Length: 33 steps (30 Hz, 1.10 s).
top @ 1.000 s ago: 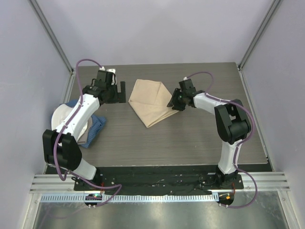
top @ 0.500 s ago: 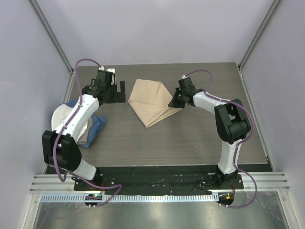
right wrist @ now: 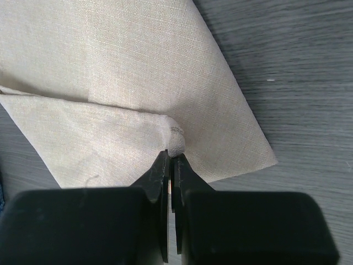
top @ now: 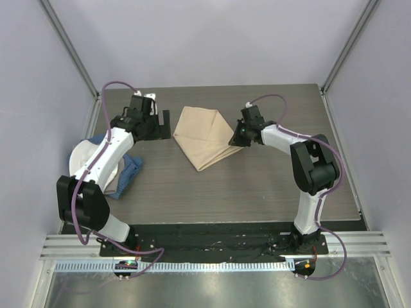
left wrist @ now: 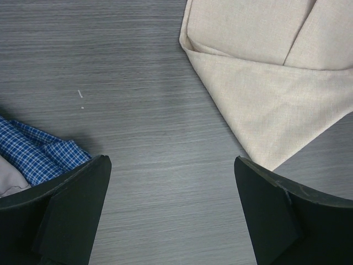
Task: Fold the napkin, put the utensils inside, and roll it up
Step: Fold the napkin
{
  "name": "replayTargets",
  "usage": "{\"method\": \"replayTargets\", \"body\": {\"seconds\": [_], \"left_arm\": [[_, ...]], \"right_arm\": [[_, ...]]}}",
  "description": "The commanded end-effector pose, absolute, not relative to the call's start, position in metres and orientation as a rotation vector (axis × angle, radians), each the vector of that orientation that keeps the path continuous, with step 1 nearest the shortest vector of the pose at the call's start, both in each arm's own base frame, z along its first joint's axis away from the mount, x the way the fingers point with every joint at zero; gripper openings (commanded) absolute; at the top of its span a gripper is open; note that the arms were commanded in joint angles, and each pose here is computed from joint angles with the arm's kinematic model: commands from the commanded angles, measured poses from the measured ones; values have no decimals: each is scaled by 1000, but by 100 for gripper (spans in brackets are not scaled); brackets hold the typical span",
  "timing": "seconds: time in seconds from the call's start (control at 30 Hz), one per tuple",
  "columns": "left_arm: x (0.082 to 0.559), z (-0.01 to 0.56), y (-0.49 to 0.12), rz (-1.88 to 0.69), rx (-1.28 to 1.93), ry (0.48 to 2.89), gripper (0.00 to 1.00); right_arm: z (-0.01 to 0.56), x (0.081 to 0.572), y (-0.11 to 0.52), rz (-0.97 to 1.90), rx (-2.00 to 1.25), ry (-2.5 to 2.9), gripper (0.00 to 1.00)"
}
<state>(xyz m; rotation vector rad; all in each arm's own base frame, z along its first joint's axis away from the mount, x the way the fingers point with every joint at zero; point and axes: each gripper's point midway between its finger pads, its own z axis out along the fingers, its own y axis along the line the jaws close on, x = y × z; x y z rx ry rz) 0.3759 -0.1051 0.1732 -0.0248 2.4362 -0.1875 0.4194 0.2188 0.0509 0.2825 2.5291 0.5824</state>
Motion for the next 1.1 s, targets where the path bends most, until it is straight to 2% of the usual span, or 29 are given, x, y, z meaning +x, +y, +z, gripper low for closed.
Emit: {"method": "replayTargets", "body": {"seconds": [0.0,0.27,0.4,0.43,0.53,0.63,0.83,0.97,1.07], "left_arm": [[379,183,-111,-239,-36,2397,100],[379,180,-112,-245,-40,2405,100],[380,179,-113,-253,-43,2403,100],[379,177,-113,-253,-43,2409,100],[380,178,-112,-247,-47,2407,100],[380,178,-109,-229,-52,2405,100],[382,176,-109,-218,-51,2409,100],[383,177,-109,-225,-59,2412,100],[381,176,-110,-233,-75,2414,100]], "right_arm": [[83,428,215,562,251,2427,1],[78,424,210,534,259,2433,2],[73,420,208,521,267,2455,17],[75,420,206,515,268,2452,27],[86,419,201,511,258,2433,49],[106,416,205,559,164,2411,59],[130,422,204,566,2,2368,65],[112,427,208,635,-119,2434,68],[93,426,204,583,-236,2512,70]]}}
